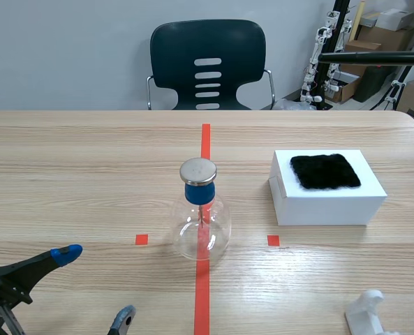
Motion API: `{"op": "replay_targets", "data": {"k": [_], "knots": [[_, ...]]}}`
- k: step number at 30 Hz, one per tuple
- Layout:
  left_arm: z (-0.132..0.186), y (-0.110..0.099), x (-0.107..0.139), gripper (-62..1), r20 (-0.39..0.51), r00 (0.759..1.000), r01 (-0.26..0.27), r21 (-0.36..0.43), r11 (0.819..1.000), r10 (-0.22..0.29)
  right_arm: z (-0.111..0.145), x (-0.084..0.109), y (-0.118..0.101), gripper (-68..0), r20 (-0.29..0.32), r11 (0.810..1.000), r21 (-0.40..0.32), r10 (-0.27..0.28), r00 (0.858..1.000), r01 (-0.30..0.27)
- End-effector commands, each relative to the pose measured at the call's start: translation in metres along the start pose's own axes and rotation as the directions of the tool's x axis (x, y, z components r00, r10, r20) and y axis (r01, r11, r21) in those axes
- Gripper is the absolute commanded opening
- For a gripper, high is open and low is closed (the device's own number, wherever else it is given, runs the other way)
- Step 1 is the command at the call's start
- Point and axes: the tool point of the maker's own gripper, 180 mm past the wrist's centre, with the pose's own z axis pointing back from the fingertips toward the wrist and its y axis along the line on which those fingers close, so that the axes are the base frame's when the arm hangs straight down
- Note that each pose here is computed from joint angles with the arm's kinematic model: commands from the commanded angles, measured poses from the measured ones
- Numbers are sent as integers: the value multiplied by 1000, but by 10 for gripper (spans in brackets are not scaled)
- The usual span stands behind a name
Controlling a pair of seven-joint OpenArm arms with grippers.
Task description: Do the electroscope experiment. move the rod toward and away from the electroscope
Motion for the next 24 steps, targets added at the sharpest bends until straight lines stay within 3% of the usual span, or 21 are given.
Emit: {"op": "replay_targets", "data": {"k": [1,24], "knots": [[-2,1,5,14,24,1000,-1,4,1000,1,-4,2,-16,-660,9,999,-47,18,1000,-18],[-2,1,5,14,24,1000,-1,4,1000,1,-4,1,-16,-660,1,999,-47,18,1000,-18]]}}
